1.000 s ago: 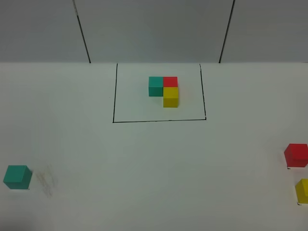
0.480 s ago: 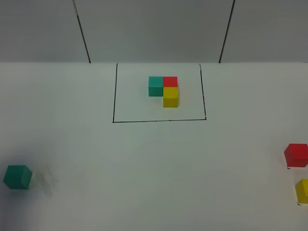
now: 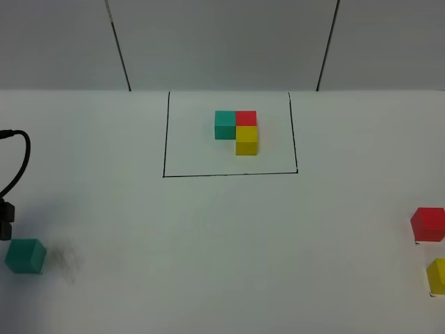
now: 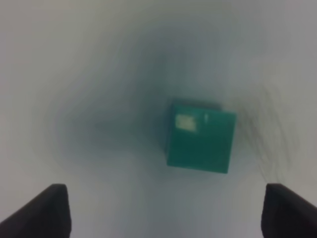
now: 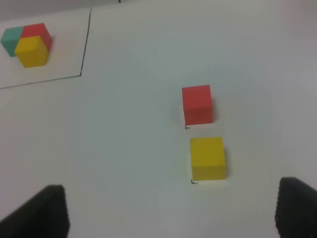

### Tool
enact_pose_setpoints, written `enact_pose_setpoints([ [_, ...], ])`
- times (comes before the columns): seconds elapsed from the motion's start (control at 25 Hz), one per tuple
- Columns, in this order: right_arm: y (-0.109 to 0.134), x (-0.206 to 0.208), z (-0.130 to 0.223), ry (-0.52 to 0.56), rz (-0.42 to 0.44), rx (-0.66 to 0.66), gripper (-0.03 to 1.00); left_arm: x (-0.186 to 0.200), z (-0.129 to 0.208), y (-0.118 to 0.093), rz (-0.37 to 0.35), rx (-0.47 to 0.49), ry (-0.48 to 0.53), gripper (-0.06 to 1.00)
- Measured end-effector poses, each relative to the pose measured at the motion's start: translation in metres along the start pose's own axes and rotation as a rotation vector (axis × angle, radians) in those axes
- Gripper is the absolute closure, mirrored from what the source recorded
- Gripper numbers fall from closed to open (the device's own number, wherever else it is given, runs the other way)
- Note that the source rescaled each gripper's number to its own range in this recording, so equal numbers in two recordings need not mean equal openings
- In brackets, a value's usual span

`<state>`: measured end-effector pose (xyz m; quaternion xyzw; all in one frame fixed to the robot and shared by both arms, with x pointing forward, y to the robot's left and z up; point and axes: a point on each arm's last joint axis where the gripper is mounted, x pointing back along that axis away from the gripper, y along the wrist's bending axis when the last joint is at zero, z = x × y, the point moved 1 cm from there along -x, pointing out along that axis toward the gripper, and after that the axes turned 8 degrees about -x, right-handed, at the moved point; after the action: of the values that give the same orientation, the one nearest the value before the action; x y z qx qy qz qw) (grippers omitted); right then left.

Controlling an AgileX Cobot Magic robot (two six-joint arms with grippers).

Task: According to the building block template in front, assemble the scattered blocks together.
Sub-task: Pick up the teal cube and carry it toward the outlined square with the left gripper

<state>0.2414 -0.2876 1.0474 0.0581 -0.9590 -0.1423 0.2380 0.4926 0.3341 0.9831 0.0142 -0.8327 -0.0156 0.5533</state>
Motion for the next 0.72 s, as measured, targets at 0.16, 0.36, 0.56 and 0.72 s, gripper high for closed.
enact_pose_setpoints([
  [0.16,0.000,0.000,0.000,0.000,0.000,0.000,0.26,-0.012,-0.002,0.000,0.002,0.001,0.011,0.16],
  [0.36,0.000,0.000,0.000,0.000,0.000,0.000,0.26,-0.028,-0.001,-0.002,0.036,0.010,0.054,0.16],
  [0.56,0.000,0.000,0.000,0.000,0.000,0.000,0.26,-0.043,-0.003,-0.007,0.090,0.009,0.060,0.16],
  [0.72,0.000,0.000,0.000,0.000,0.000,0.000,0.26,-0.053,-0.002,-0.008,0.098,0.012,0.080,0.16],
])
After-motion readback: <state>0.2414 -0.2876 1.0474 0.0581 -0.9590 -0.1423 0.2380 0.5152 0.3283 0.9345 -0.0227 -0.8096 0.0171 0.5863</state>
